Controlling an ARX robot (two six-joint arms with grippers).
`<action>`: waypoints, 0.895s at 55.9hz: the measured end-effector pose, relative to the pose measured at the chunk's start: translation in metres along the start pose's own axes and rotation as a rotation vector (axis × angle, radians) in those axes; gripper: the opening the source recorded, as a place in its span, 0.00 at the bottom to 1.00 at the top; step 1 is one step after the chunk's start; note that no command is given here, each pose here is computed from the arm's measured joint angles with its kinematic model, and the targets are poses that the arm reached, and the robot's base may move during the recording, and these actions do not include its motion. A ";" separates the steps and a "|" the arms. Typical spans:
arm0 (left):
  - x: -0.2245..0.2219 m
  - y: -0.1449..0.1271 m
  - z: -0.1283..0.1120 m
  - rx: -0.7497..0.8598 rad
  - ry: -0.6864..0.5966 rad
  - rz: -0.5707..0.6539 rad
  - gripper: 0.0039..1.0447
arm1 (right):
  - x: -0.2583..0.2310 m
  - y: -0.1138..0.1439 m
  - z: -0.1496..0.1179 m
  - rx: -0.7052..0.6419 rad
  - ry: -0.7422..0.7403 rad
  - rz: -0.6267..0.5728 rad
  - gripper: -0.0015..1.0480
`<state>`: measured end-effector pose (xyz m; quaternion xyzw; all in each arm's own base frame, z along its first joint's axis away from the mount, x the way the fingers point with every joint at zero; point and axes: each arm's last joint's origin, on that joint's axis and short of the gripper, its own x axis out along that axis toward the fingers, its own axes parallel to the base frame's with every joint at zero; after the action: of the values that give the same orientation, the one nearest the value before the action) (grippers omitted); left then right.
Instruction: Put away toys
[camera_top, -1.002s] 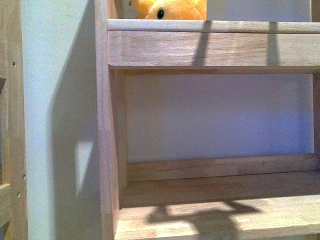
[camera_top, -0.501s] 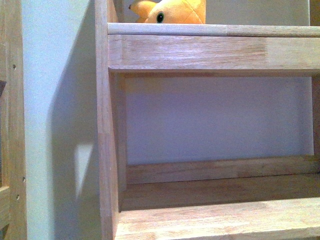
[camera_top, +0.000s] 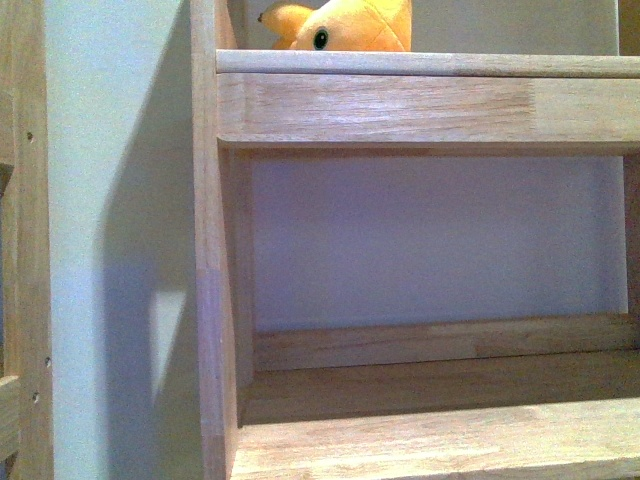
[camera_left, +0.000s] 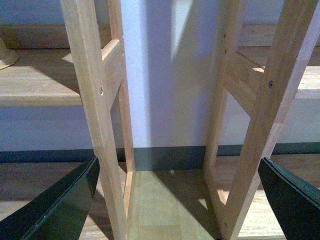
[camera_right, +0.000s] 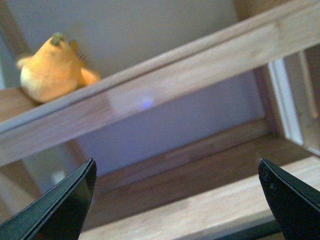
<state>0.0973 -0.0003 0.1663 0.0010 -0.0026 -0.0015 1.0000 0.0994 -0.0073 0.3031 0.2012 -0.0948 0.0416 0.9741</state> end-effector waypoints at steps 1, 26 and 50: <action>0.000 0.000 0.000 0.000 0.000 0.000 0.94 | -0.001 0.000 -0.004 -0.002 0.012 0.010 0.94; 0.000 0.000 0.000 0.000 0.000 0.000 0.94 | -0.006 -0.006 -0.034 -0.202 0.166 -0.084 0.80; 0.000 0.000 0.000 0.000 0.000 0.000 0.94 | -0.018 -0.026 -0.080 -0.389 0.200 -0.084 0.18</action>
<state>0.0973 -0.0003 0.1663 0.0010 -0.0026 -0.0015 1.0000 0.0984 0.0001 0.2169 0.0083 0.0043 0.0017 1.0000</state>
